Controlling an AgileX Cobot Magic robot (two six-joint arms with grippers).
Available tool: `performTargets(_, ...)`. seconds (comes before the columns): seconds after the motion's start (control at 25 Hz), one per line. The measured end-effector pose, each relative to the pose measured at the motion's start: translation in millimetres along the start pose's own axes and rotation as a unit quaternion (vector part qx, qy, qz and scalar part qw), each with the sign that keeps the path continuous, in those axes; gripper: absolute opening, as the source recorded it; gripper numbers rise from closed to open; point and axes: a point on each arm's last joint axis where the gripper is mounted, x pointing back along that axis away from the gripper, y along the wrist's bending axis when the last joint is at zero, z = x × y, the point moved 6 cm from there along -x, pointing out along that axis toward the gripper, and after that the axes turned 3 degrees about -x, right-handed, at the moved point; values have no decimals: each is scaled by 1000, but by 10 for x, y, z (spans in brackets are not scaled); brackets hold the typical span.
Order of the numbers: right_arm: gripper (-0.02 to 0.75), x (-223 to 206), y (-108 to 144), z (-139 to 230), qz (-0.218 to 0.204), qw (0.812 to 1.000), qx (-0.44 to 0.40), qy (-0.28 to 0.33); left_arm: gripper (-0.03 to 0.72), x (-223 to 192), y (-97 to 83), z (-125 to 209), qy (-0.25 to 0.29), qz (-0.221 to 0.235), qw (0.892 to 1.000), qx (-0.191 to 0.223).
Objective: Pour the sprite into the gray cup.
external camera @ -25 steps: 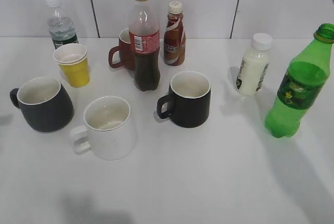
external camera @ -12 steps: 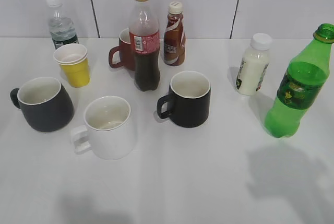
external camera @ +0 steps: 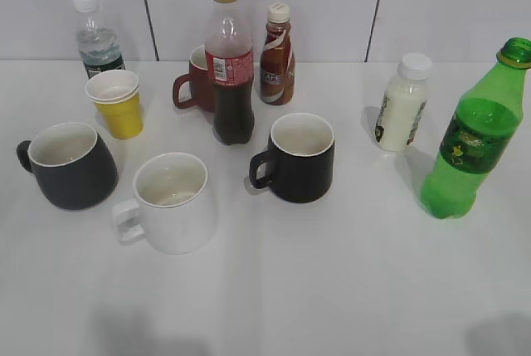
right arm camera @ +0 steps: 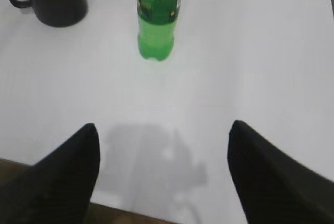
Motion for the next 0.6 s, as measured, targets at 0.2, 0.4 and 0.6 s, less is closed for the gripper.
performTargets(0.2, 566, -56, -4, 82, 2, 999, -1, -33, 281, -82, 0, 0, -14, 0, 1000, -17)
performTargets(0.4, 565, -61, 0, 75, 1, 999, -2, -36, 251, -84, -3, -12, -18, 1, 1000, -20)
performTargets(0.6, 565, -61, 6, 76, -1, 999, -3, -36, 241, -84, -3, -12, -18, 1, 1000, -20)
